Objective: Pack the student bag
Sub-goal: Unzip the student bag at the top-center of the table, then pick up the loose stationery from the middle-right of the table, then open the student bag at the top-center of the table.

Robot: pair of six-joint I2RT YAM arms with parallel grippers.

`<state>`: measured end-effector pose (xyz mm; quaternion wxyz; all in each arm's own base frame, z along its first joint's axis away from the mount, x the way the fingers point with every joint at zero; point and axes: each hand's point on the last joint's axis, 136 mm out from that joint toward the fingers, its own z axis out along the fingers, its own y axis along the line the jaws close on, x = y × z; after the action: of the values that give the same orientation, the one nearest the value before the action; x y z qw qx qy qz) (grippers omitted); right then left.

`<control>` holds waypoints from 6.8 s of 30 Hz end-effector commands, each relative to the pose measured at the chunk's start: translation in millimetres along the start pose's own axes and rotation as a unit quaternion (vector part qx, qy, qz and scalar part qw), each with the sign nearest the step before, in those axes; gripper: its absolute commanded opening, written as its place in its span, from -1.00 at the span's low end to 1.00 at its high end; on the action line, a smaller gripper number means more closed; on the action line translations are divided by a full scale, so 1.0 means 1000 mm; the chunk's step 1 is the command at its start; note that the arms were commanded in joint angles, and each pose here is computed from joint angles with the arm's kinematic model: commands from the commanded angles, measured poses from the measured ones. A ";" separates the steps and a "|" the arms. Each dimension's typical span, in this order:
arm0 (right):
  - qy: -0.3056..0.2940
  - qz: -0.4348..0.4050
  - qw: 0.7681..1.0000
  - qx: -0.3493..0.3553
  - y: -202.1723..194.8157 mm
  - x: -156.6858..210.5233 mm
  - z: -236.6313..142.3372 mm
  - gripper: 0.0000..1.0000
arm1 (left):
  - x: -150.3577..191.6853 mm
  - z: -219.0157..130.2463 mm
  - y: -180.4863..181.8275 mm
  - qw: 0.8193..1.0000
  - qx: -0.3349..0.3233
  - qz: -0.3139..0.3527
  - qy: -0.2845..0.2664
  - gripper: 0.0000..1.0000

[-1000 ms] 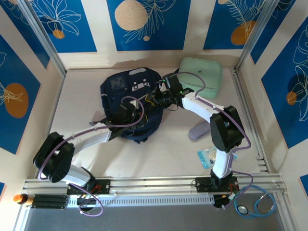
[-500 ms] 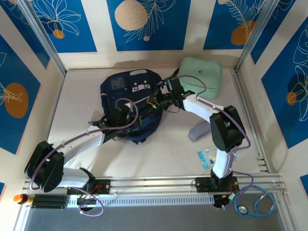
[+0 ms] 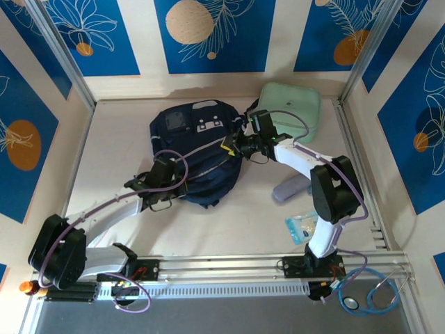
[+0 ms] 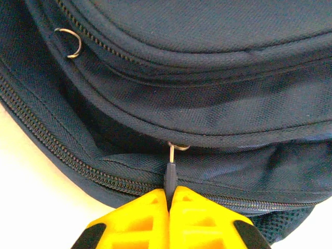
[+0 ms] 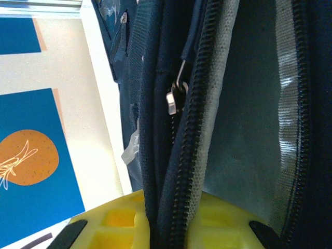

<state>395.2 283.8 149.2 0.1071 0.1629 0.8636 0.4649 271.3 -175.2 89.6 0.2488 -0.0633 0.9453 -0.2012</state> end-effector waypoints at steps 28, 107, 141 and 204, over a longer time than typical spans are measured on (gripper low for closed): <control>-0.062 0.064 0.995 0.042 -0.001 0.036 0.023 -0.18 | -0.009 0.005 -0.089 0.982 0.104 0.156 0.029 -1.00; -0.212 0.044 0.873 0.436 -0.181 0.029 -0.193 0.76 | -0.155 -0.082 0.018 0.986 0.089 0.060 -0.129 0.99; -0.147 0.146 0.851 0.482 -0.251 0.031 -0.151 0.59 | -0.140 -0.075 -0.018 0.977 0.165 0.088 -0.099 1.00; -0.216 0.030 0.944 0.246 -0.112 0.015 -0.166 0.11 | -0.086 0.065 -0.126 0.831 -0.026 0.541 0.123 -0.85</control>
<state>299.3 98.4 129.3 0.2192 0.3085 0.9103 0.1676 370.1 -301.7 119.3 0.1955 0.4903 0.8490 -0.0239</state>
